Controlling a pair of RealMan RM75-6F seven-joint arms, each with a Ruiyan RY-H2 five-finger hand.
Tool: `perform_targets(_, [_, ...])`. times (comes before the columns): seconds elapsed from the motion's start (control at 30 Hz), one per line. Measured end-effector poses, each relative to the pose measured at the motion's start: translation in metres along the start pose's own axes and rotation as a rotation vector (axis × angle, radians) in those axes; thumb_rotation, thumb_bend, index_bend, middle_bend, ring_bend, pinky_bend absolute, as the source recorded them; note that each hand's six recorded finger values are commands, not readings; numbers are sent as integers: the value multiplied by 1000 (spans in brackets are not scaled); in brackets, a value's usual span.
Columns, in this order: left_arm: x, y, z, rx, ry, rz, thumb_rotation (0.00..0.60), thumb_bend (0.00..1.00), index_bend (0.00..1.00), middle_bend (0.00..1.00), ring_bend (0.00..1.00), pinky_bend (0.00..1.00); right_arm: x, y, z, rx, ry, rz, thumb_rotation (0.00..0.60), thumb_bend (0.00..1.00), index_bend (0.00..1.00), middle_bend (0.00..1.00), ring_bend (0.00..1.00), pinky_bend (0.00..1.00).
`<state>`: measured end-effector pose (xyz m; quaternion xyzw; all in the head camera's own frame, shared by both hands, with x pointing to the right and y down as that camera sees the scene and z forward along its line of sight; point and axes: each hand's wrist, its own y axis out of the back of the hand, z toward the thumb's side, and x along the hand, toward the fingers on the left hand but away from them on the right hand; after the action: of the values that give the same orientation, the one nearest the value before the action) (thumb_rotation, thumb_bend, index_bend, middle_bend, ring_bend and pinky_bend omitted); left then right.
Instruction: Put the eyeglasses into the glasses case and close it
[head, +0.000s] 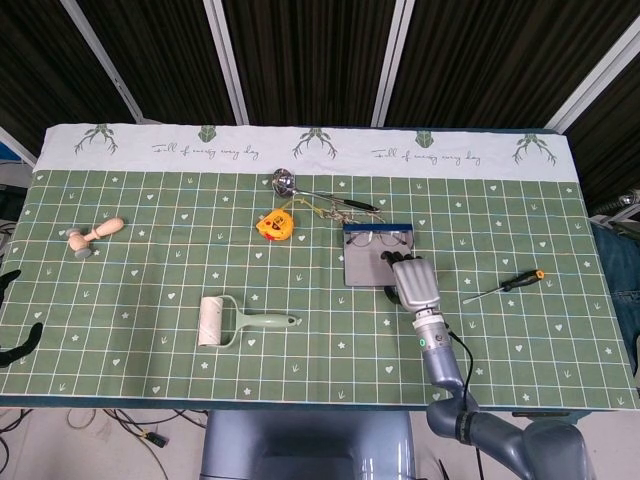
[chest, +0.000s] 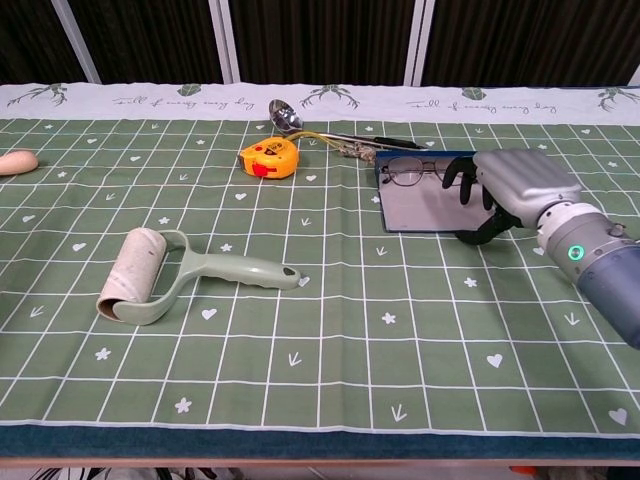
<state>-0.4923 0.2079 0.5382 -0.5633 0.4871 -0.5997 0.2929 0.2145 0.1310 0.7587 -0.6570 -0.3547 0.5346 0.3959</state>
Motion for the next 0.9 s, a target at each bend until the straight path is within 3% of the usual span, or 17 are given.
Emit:
perform_targets(0.3, [0, 1, 0, -3, 0, 2, 600, 311, 148, 0, 0, 0, -3, 2, 2, 1, 2, -7, 600, 475, 368, 448, 525, 615])
perform_targets(0.9, [0, 1, 0, 0, -2, 2, 600, 310, 158, 0, 0, 0, -31, 21, 1, 22, -18, -68, 600, 473, 385, 446, 524, 616])
